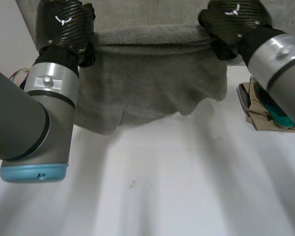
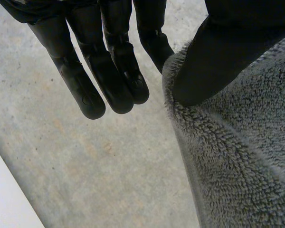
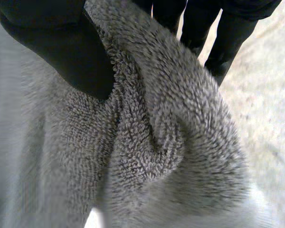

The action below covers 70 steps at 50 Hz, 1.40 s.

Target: Fold the laundry.

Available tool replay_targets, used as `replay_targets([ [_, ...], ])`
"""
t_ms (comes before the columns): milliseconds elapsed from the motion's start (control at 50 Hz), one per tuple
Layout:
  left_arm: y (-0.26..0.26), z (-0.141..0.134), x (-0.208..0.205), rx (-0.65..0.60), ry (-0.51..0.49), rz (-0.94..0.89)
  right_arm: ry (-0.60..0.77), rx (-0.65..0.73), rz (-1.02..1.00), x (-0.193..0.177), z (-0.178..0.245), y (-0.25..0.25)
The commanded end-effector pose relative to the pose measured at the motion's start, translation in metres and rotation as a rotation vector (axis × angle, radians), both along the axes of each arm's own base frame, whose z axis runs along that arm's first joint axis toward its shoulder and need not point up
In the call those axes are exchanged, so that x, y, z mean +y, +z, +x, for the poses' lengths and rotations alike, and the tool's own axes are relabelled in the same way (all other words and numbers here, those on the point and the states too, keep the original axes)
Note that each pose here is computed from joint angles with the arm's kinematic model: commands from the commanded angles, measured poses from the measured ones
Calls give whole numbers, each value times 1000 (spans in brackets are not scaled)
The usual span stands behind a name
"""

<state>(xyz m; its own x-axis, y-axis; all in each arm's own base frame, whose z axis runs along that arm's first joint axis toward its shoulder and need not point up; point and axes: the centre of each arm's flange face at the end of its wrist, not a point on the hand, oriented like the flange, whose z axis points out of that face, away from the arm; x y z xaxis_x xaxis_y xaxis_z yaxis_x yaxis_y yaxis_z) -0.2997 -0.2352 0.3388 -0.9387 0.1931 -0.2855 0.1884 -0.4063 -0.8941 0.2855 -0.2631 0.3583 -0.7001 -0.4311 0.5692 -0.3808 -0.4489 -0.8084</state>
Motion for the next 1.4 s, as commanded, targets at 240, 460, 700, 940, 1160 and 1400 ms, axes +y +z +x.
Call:
replay_targets([
  [240,-159,-33,11,-335,-175,394,0,415,586,36,-6,-141],
  [460,-141,-30,44,-347,-227,387,-105,334,520,11,-20,-111],
  [700,-107,17,49,-293,-134,355,-104,218,568,-3,-45,-78],
  [940,-130,55,7,-303,-103,439,-84,342,770,14,-50,-157],
  [1160,-185,68,-40,-326,-144,592,-128,294,679,27,-55,-194],
  [1400,-208,61,-54,-329,-212,630,-163,287,653,14,-56,-210],
])
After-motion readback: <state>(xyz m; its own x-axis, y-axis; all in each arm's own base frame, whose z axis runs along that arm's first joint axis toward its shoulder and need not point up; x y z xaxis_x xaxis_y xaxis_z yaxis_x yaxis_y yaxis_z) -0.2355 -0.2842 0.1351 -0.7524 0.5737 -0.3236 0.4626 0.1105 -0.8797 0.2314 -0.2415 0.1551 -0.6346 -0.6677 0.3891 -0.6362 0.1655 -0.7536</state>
